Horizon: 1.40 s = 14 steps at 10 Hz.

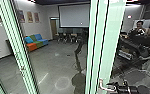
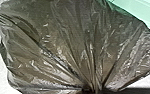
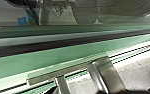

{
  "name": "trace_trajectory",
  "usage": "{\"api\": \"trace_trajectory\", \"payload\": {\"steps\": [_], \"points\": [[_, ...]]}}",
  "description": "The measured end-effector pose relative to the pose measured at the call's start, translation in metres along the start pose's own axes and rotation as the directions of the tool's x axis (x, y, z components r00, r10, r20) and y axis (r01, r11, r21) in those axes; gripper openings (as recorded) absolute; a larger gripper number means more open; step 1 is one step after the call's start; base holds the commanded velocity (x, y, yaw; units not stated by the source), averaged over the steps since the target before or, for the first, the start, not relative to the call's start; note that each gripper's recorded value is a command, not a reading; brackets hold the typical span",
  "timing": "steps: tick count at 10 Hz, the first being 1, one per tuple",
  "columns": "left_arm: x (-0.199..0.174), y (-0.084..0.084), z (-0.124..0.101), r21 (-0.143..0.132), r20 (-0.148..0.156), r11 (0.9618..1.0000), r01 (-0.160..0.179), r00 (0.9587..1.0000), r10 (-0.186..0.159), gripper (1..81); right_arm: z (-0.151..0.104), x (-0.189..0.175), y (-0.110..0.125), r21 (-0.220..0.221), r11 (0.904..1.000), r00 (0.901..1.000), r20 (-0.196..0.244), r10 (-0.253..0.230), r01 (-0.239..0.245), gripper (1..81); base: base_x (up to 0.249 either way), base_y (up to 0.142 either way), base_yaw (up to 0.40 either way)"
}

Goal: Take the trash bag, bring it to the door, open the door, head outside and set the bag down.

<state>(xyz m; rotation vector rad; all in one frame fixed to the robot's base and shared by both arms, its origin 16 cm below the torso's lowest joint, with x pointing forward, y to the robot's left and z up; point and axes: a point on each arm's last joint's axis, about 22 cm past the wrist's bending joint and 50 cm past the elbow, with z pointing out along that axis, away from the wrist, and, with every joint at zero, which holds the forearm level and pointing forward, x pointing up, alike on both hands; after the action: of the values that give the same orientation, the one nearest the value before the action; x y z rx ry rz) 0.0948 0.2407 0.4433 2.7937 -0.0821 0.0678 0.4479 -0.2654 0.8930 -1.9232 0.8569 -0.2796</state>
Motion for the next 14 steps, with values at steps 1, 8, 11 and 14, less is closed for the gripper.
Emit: {"api": "trace_trajectory", "payload": {"steps": [1,8,11,14], "points": [[0.0,0.0,0.0,0.0,0.0,1.0,0.001,1.0,-0.001,1.0,0.01,-0.001,0.0,-0.003,0.9999,0.9999,0.008,0.01,-0.01,81.1,0.0,0.0,0.0],[-0.001,0.001,0.0,0.0,-0.002,1.0,0.001,1.0,-0.001,1.0,0.019,0.023,0.034,-0.067,0.9831,0.9851,-0.034,0.168,-0.17,81.1,0.0,0.0,0.0],[0.0,0.003,0.003,0.003,-0.002,1.0,0.001,1.0,-0.001,1.0,0.022,0.022,0.037,-0.06,0.9832,0.9845,-0.042,0.17,-0.172,81.1,0.0,0.0,0.0],[0.0,-0.006,0.003,0.03,-0.003,0.9996,0.004,1.0,-0.004,1.0,0.016,0.003,0.035,-0.061,0.9845,0.9863,-0.004,0.165,-0.165,81.1,0.0,0.0,0.0]]}}
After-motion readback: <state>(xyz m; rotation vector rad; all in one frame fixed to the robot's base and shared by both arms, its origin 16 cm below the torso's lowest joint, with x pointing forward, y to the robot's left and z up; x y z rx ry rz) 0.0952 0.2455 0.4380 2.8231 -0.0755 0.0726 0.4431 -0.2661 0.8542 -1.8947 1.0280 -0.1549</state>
